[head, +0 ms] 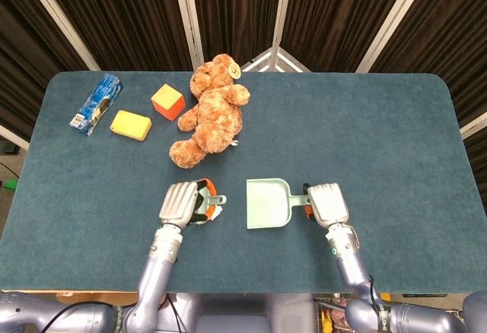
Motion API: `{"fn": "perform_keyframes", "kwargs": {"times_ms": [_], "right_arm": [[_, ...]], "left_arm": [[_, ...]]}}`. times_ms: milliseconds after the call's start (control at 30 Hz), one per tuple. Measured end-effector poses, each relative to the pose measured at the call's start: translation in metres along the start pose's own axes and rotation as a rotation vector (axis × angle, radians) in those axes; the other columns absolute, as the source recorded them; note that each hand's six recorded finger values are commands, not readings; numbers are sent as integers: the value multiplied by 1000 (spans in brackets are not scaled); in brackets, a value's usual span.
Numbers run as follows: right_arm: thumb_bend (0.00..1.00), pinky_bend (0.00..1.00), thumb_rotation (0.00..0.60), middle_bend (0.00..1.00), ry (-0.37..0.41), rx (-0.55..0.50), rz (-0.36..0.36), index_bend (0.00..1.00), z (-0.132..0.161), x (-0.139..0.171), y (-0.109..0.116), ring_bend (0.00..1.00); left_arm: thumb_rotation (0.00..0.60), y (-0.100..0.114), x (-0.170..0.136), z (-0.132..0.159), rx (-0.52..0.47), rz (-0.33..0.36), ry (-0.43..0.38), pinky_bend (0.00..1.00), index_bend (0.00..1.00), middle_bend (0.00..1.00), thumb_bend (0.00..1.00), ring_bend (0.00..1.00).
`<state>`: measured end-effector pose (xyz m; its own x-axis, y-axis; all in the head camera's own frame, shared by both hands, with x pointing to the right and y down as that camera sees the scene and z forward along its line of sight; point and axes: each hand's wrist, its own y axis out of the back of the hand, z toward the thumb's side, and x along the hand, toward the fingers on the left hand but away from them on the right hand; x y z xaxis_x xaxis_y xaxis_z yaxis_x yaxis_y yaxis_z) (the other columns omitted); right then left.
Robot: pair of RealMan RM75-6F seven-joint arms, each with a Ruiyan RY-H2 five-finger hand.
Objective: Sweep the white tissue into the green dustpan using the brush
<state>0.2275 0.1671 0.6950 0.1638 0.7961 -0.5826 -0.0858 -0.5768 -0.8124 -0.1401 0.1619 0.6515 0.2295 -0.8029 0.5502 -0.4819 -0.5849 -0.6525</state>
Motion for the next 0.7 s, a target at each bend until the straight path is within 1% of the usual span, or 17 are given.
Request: {"fn": "perform_keyframes", "kwargs": {"times_ms": [67,267,400,567,700], "right_arm": [[465,832,600,922,0,-2,1,559,0,1,0,914],[466,832,600,922,4,-6,7,559,3,3,-3,914],[466,832,600,922,7,-10,5,559,4,3,-2,914],[466,832,600,922,2,-9,9,559,3,2,0,914],[466,832,600,922,0,-5,11,559,3,1,0,914]], "left_arm": [[600,-5,0,7,-31,-8,-4,1000,823,1000,686,1000],[600,-18,2,31,-72,-7,-46,1000,823,1000,686,1000],[600,-22,5,45,-75,16,-89,1000,821,1000,683,1000],[600,-22,8,63,-97,54,-157,1000,816,1000,680,1000],[600,-22,8,73,-118,67,-205,1000,814,1000,679,1000]]}}
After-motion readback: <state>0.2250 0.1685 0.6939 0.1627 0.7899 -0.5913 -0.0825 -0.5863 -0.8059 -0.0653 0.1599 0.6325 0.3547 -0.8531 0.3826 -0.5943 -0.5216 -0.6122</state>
